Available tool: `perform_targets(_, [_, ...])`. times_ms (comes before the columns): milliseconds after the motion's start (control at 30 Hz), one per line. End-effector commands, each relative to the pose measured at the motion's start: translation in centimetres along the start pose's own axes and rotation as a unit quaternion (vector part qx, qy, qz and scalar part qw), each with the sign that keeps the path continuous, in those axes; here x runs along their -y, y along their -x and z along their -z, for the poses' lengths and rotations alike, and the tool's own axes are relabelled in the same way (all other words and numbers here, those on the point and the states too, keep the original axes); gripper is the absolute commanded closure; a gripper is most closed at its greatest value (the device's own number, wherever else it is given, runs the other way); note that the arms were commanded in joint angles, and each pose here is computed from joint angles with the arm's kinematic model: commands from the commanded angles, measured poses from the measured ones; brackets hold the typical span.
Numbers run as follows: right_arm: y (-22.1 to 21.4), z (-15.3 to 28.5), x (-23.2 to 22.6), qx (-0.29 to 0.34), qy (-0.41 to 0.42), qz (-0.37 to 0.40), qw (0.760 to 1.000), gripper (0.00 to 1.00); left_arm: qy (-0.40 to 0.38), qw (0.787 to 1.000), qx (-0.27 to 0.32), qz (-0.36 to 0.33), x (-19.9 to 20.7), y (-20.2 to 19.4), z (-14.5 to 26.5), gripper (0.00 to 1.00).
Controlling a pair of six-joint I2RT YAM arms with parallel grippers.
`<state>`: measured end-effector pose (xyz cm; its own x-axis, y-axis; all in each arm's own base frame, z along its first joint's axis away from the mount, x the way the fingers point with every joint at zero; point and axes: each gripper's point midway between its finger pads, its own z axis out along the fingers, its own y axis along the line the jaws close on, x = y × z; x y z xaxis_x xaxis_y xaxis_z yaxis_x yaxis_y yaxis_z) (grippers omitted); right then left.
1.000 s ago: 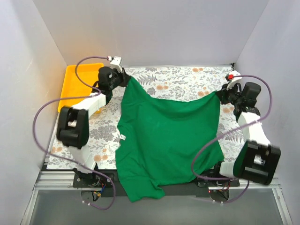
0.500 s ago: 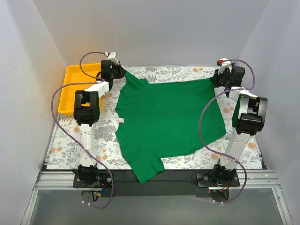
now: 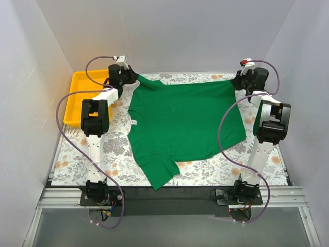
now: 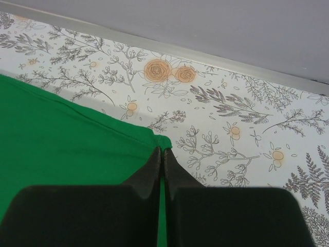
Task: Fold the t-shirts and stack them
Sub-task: Flatten the tshirt out, then fold the tshirt
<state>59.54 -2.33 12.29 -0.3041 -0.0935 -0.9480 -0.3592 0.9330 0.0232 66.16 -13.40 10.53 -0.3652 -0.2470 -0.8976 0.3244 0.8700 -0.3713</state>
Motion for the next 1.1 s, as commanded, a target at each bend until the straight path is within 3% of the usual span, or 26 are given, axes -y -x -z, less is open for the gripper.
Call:
perform_targets(0, [2.9,0.8,-0.1,0.034,0.006,0.008,0.999,0.99,-0.073,0.997,0.036,-0.016,3.3,3.5,0.8,1.00])
perform_targets(167, [3.4,2.2,-1.1,0.039,0.022,0.006,0.999,0.99,-0.143,0.988,0.052,-0.028,7.1,5.1,3.9,1.00])
perform_targets(333, [3.3,3.4,-1.5,0.042,0.033,-0.001,0.999,0.99,-0.178,0.982,0.046,-0.029,9.2,3.9,7.0,1.00])
perform_targets(733, [2.1,5.6,-1.8,0.036,0.039,-0.018,0.998,0.99,-0.222,0.973,0.058,-0.038,12.6,4.3,12.7,1.00])
perform_targets(1067, [0.7,6.1,-0.4,0.024,0.014,-0.033,0.999,0.99,-0.228,0.972,0.046,-0.032,13.9,2.4,16.9,1.00])
